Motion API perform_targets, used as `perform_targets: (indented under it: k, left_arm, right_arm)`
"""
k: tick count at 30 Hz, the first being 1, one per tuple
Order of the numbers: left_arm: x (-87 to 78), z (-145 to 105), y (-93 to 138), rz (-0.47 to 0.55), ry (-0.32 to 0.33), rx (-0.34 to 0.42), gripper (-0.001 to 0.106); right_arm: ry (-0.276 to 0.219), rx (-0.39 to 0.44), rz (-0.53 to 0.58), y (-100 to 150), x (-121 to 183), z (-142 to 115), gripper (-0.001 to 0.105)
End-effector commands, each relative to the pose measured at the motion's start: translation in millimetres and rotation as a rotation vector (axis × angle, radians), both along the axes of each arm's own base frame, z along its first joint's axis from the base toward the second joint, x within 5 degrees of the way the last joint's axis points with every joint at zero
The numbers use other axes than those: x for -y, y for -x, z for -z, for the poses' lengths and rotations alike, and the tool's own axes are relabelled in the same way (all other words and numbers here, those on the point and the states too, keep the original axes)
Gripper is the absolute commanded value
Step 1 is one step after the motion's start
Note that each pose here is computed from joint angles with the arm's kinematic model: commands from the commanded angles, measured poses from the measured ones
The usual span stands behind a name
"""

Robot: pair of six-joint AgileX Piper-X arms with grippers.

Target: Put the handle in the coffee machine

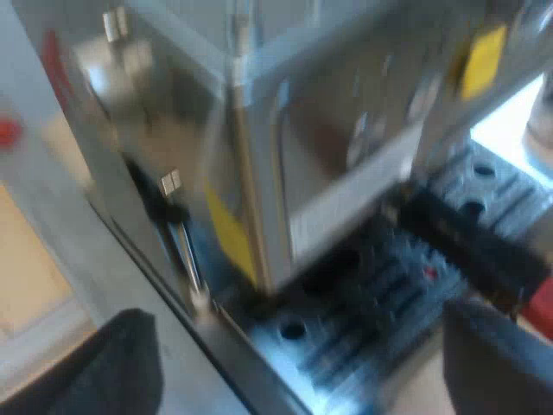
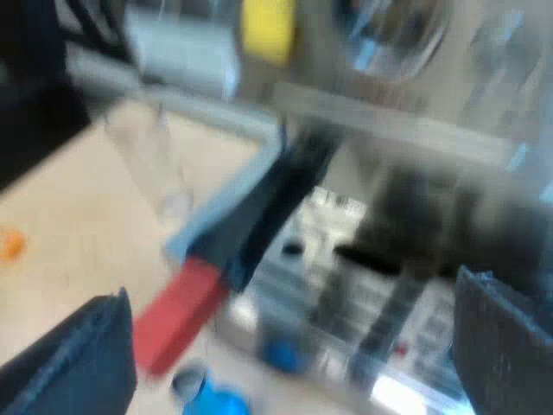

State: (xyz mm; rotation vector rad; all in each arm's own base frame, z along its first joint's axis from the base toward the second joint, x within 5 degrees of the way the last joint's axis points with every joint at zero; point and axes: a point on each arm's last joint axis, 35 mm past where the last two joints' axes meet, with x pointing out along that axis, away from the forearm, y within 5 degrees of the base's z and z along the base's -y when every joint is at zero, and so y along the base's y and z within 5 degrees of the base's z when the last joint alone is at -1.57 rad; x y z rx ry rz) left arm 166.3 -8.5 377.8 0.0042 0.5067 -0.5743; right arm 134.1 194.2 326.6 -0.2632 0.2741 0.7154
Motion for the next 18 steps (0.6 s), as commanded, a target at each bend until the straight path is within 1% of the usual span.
perform_targets:
  k: [1, 2, 3, 4, 5, 7, 9, 10, 11, 12, 13, 14, 17, 18]
  left_arm:
    - [0.2, -19.0, 1.9, -0.018, 0.035, 0.050, 0.075]
    - [0.3, -22.6, 2.4, -0.025, 0.048, 0.052, 0.076]
    - [0.3, -28.4, 3.4, -0.050, 0.092, 0.037, 0.076]
    - [0.4, -30.8, 4.7, -0.059, 0.109, 0.034, 0.076]
    - [0.3, -36.8, 8.5, -0.082, 0.124, 0.043, 0.076]
    - [-0.1, -44.8, 19.4, -0.122, 0.118, 0.081, 0.076]
    - [-0.4, -48.4, 29.0, -0.159, 0.121, 0.097, 0.076]
    - [-0.8, -50.8, 36.8, -0.186, 0.115, 0.113, 0.076]
    - [-0.8, -52.2, 40.7, -0.196, 0.112, 0.124, 0.076]
    - [-0.7, -55.2, 48.4, -0.206, 0.108, 0.150, 0.076]
    - [-0.4, -57.8, 55.6, -0.210, 0.107, 0.174, 0.076]
    - [-0.2, -58.7, 58.0, -0.210, 0.107, 0.182, 0.076]
    - [1.0, -63.1, 74.6, -0.207, 0.108, 0.227, 0.076]
    - [1.2, -62.8, 78.7, -0.207, 0.109, 0.232, 0.076]
  right_arm:
    - [0.002, 0.007, 0.049, -11.2, 10.1, -18.1, 0.077]
    - [0.019, 0.001, 0.064, -13.9, 13.2, -19.0, 0.077]
    - [0.057, -0.006, 0.090, -18.7, 19.6, -23.7, 0.077]
    - [0.069, -0.004, 0.102, -21.1, 22.4, -27.2, 0.077]
    - [0.093, -0.021, 0.134, -25.5, 29.2, -31.0, 0.077]
    - [0.139, -0.063, 0.199, -31.6, 44.6, -39.6, 0.077]
    - [0.149, -0.079, 0.252, -35.4, 56.8, -45.8, 0.077]
    - [0.148, -0.083, 0.296, -37.7, 67.3, -48.7, 0.077]
    - [0.145, -0.082, 0.318, -38.6, 72.7, -50.1, 0.077]
    - [0.138, -0.084, 0.366, -39.7, 83.9, -52.4, 0.077]
    - [0.134, -0.090, 0.417, -40.7, 95.4, -54.1, 0.077]
    - [0.132, -0.094, 0.440, -41.7, 100.8, -54.5, 0.077]
    - [0.128, -0.124, 0.498, -40.7, 120.3, -55.3, 0.077]
    - [0.121, -0.151, 0.546, -39.3, 136.0, -55.5, 0.077]
